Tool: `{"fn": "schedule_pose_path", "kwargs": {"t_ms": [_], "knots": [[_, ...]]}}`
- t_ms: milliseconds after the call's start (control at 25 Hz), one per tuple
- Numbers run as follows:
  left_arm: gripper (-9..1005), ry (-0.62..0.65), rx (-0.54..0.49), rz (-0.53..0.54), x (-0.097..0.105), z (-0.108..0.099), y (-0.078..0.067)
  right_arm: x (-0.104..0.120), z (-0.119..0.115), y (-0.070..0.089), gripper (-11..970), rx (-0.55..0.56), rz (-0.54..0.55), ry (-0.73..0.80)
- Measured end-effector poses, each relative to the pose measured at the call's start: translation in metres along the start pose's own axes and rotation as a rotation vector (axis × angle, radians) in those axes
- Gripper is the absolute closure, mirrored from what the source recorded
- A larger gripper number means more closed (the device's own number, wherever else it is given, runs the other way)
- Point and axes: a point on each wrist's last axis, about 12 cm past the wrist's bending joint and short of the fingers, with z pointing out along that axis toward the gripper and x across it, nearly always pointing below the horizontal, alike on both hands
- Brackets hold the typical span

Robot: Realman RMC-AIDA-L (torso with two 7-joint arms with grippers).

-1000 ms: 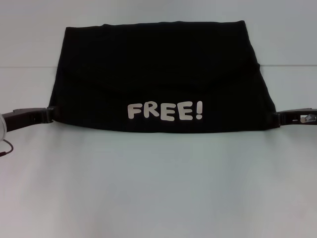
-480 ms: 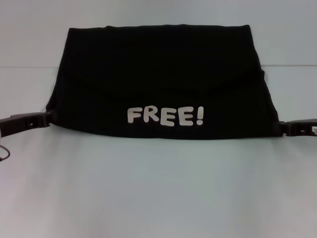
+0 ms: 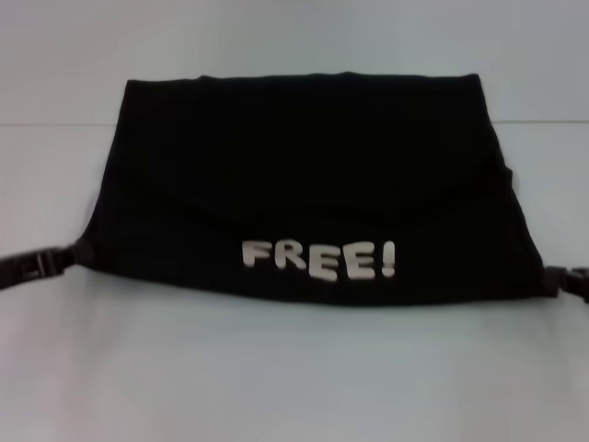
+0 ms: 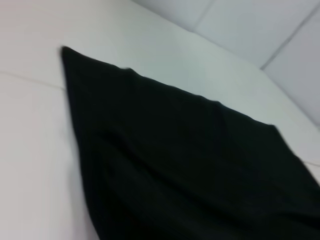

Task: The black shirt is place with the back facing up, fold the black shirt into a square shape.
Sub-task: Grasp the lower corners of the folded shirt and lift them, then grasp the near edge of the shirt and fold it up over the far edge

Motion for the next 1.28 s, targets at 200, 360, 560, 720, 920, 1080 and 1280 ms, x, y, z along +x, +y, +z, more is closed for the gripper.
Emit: {"fn": "schedule_pose_path", "kwargs": {"t_ms": [200, 360, 560, 720, 920, 1080, 1280], "knots": [[995, 0.070, 0.094, -0.035, 0.023, -0.020, -0.007, 0.023, -0.020, 0.003, 959, -0.078, -0.013, 0.016], [996, 0.084, 0.145, -0.079, 0.039, -0.037, -0.010, 0.042, -0.033, 0.007, 959, -0.124, -0.017, 0.039], [996, 0.113, 0.200, -0.111, 0.059, -0.059, -0.014, 0.068, -0.055, 0.008, 959, -0.154, -0.001, 0.050], [995, 0.147, 0.261, -0.121, 0.073, -0.073, -0.021, 0.085, -0.071, 0.011, 958, -0.180, 0.005, 0.048], [995, 0.170, 0.312, -0.149, 0.085, -0.085, -0.027, 0.099, -0.086, 0.017, 959, -0.226, 0.011, 0.053], [995, 0.188, 0.322, -0.191, 0.093, -0.093, -0.029, 0.107, -0.091, 0.021, 959, -0.250, 0.039, 0.070], [995, 0.166, 0.318, -0.218, 0.080, -0.085, -0.026, 0.087, -0.093, 0.016, 959, -0.254, 0.029, 0.044]]}}
